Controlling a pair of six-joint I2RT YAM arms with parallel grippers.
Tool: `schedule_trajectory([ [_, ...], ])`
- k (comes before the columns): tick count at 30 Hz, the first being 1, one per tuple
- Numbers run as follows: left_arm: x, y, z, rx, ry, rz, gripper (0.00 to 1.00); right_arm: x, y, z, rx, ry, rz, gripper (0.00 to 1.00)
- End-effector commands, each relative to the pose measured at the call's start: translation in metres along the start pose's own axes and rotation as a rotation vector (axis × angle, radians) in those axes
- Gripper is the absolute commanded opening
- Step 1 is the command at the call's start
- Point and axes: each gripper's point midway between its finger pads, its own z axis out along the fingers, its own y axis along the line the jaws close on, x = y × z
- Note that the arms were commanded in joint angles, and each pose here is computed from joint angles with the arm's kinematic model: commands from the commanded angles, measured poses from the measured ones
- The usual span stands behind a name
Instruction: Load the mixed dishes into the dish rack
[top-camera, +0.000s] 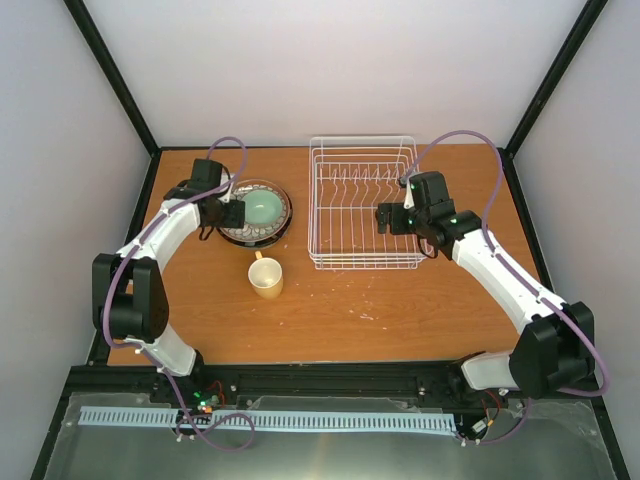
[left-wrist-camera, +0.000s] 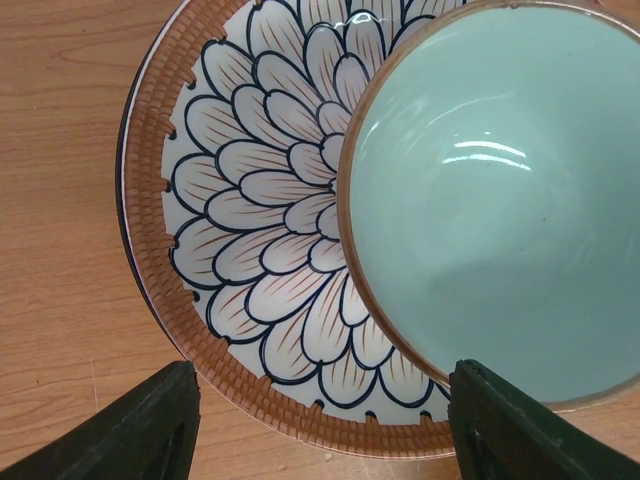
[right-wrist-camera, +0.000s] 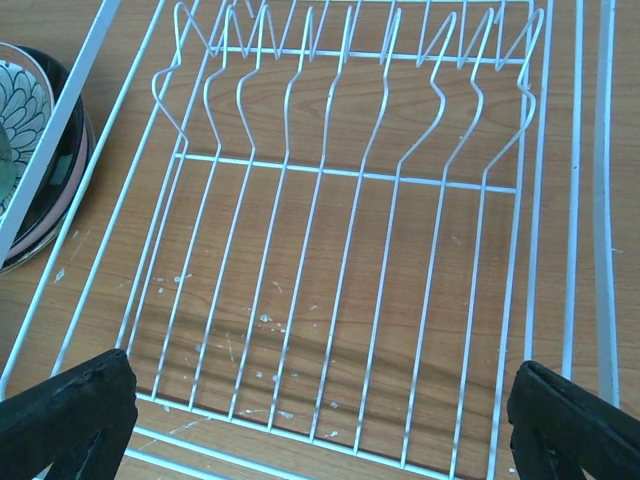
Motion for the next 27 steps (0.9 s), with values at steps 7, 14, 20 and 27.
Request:
schedule_trajectory([
  [7,-0.025,-0.009,-0.008,0.038,-0.046,-0.001,0.66,0.005,0.006,0.008,-0.026,0.015,0.010,1.00],
  [14,-0.024,-0.007,0.010,0.027,-0.001,-0.010,0.53,0.004,0.001,0.004,0.001,-0.003,-0.003,1.00],
  [20,-0.026,-0.012,0.024,0.053,0.015,-0.013,0.49,0.003,-0.003,0.002,0.021,-0.011,-0.009,1.00],
  [27,-0.034,-0.021,0.033,0.086,0.022,-0.005,0.35,0.006,-0.002,0.008,0.014,0.004,-0.008,1.00],
])
